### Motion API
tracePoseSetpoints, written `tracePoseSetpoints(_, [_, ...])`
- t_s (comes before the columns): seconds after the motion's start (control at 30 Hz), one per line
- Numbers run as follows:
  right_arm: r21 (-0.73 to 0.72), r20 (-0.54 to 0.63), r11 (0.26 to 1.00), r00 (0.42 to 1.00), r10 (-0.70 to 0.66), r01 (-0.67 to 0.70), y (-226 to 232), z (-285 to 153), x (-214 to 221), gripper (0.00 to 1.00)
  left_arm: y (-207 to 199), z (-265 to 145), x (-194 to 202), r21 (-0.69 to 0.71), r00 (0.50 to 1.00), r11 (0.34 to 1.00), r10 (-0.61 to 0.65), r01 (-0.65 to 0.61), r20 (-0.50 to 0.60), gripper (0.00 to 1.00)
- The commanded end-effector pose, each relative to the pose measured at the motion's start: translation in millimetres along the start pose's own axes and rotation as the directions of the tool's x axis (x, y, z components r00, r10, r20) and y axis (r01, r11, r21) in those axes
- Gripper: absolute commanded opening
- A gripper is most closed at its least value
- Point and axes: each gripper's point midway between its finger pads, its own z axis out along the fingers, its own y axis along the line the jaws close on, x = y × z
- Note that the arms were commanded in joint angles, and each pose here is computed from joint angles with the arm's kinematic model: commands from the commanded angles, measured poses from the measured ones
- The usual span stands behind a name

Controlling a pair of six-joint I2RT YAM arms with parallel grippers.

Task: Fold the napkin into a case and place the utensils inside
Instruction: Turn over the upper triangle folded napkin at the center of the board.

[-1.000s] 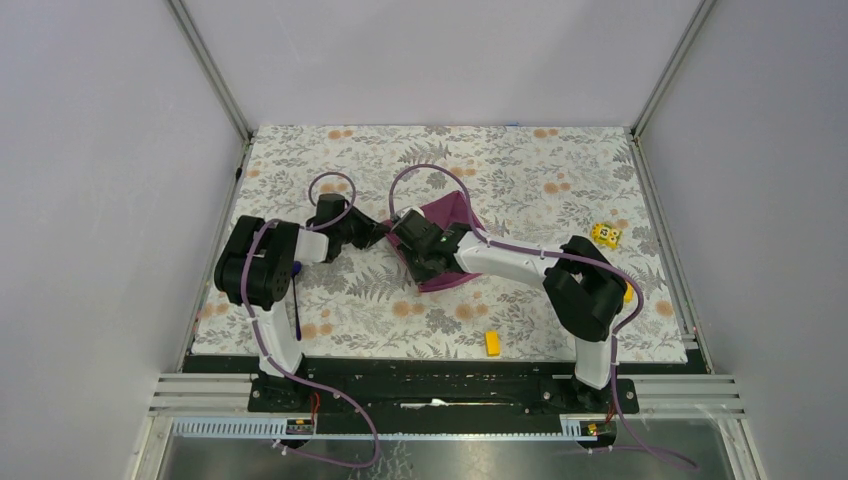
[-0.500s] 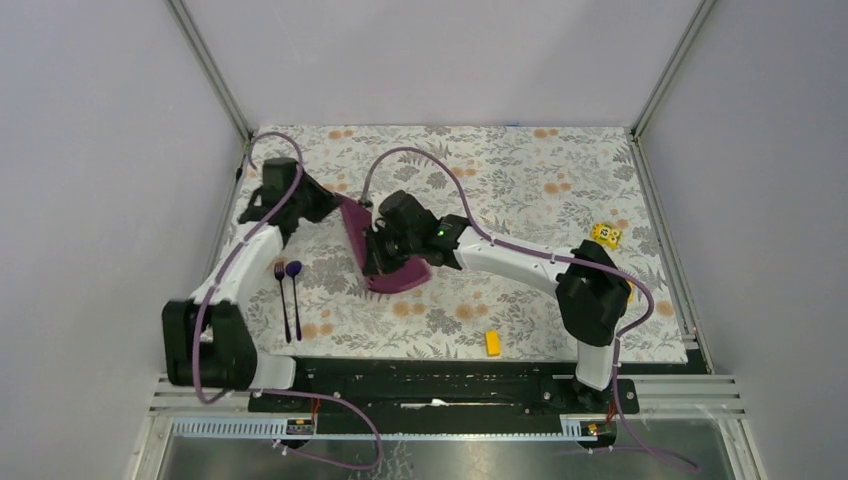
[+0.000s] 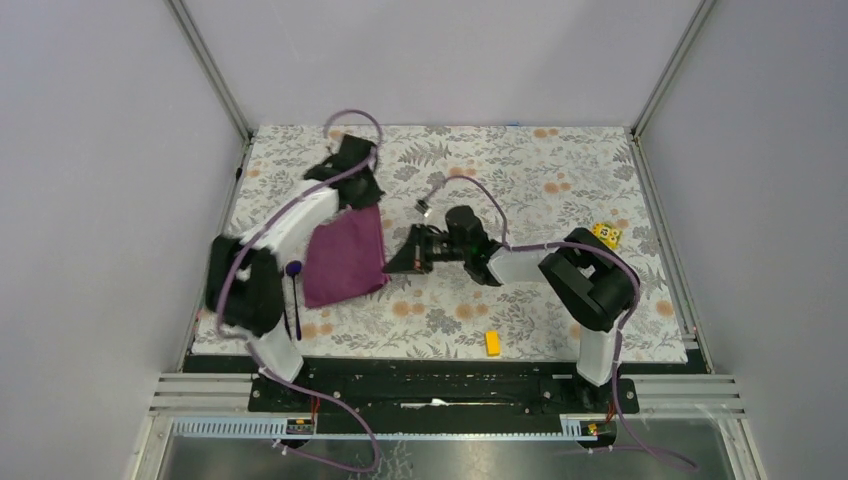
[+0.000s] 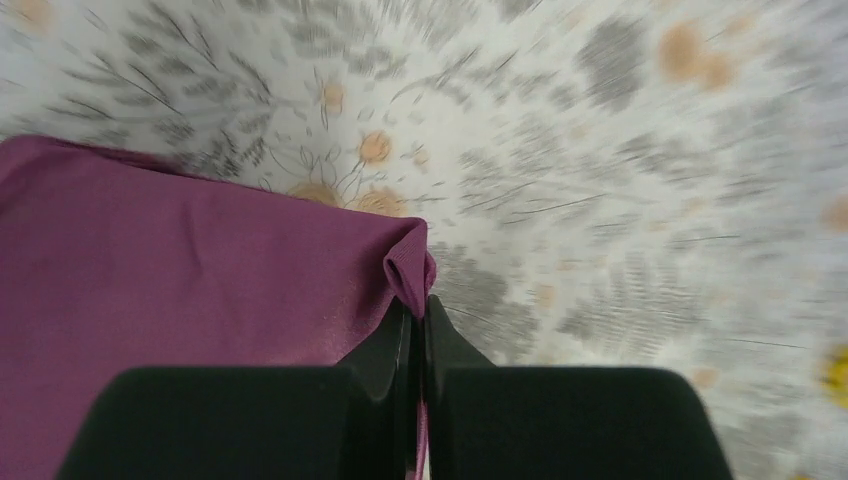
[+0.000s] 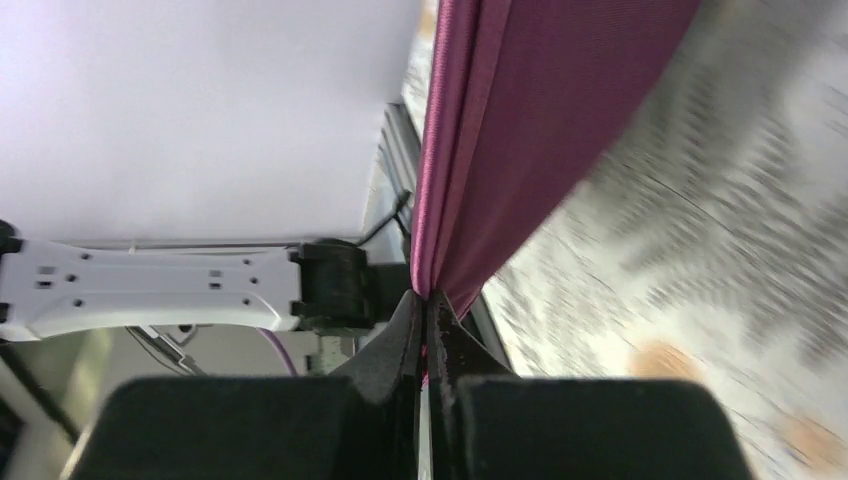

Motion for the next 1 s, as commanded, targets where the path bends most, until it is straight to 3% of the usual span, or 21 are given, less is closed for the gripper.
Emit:
tracePoseSetpoints(0.0, [-0.064, -0.179, 0.988, 0.976, 0.125, -0.139, -37, -32, 44, 0.0, -17, 76, 9, -0.076, 0.995, 0.994, 0.083, -0.078, 0.056, 0.0])
tracePoseSetpoints(0.2, [0.135, -0.167, 0.97, 0.96, 0.223, -0.201, -116, -81, 69, 0.0, -58, 129, 55, -0.027, 0.991, 0.99, 0.137, -0.137, -0.012, 0.0])
tracePoseSetpoints(0.5, [0.361, -0.126, 0.915, 0.963, 0.239, -0.18, -159, -123, 89, 0.0, -97, 139, 102, 0.109, 0.978, 0.979, 0.182, -0.171, -0.103, 0.01])
tracePoseSetpoints(0.63, [0.455, -0.097, 0.876, 0.969, 0.226, -0.159, -168, -138, 86, 0.07, -112, 122, 103, 0.19, 0.968, 0.964, 0.212, -0.185, -0.132, 0.32])
tracePoseSetpoints(0.77, [0.532, -0.085, 0.839, 0.979, 0.185, -0.113, -167, -147, 73, 0.25, -133, 81, 91, 0.302, 0.957, 0.933, 0.248, -0.194, -0.15, 0.54])
tracePoseSetpoints(0.87, [0.562, -0.101, 0.823, 0.981, 0.164, -0.08, -167, -150, 68, 0.4, -140, 41, 81, 0.386, 0.946, 0.901, 0.28, -0.2, -0.163, 0.63])
tracePoseSetpoints(0.97, [0.583, -0.115, 0.81, 0.982, 0.153, -0.057, -170, -153, 67, 0.47, -125, 9, 74, 0.409, 0.943, 0.888, 0.295, -0.211, -0.154, 0.66])
